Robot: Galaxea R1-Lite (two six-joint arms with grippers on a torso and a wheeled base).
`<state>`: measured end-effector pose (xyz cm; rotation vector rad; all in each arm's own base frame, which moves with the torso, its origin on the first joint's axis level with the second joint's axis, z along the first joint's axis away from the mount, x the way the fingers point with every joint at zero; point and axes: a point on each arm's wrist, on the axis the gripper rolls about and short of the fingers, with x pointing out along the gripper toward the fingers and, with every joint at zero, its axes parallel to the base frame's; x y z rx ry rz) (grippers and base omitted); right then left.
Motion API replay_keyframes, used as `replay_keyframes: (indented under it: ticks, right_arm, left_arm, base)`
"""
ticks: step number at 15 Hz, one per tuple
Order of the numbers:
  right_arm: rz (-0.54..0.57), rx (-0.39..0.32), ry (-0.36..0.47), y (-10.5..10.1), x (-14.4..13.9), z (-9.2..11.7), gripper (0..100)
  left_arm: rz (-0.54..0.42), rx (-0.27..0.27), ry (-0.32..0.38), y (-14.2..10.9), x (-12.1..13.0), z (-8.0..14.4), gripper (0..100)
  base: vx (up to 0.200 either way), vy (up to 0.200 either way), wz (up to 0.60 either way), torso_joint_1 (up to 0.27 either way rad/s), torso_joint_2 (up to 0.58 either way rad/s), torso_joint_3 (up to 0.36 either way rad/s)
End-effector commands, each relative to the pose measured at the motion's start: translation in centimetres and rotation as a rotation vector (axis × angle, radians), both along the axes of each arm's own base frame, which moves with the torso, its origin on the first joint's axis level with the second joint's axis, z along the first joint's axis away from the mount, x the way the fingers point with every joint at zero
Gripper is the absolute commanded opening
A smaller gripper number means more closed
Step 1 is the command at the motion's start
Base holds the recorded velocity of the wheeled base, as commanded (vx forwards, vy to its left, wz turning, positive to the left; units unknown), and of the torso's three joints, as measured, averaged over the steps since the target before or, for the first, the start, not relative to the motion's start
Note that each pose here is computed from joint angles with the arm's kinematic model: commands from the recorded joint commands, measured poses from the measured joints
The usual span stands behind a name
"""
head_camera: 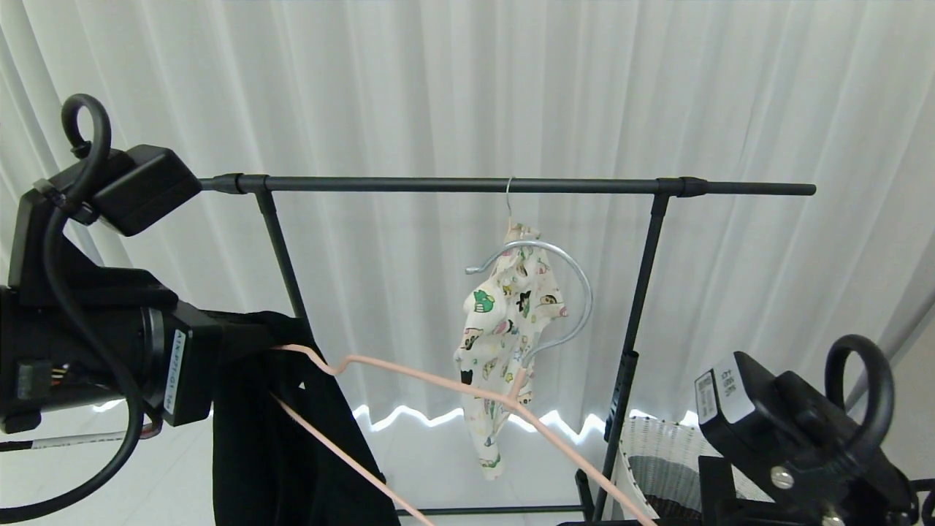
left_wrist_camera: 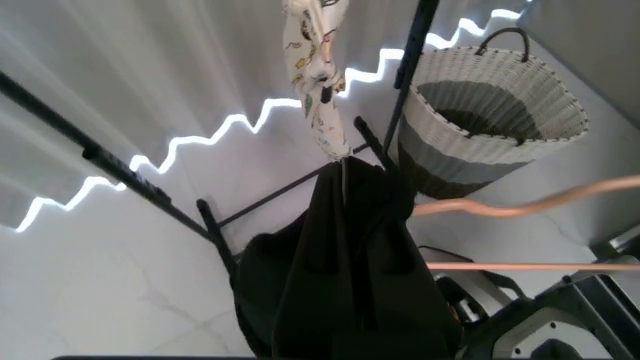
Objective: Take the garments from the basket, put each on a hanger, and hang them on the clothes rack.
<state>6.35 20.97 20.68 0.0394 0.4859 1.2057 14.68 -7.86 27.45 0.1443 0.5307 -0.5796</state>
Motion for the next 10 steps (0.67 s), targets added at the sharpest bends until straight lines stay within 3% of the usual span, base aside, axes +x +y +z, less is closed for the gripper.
replay_keyframes:
  ticks: [1,10]
  right_arm:
    - [0.01,-0.02,0.011,1.1,0.3,-0.4,0]
    - [0.027,-0.047,0.032,3.0,0.9,-1.1,0]
  left_arm:
    - [-0.04,-0.007,-0.007,-0.5,-0.4,0.2,0]
    - [-0.162,-0.037,-0.016,-2.4,-1.6,0.9,0]
  base:
    - [0.0,0.0,0.0,0.0,0.0,0.0]
    - [0.0,0.0,0.0,0.0,0.0,0.0]
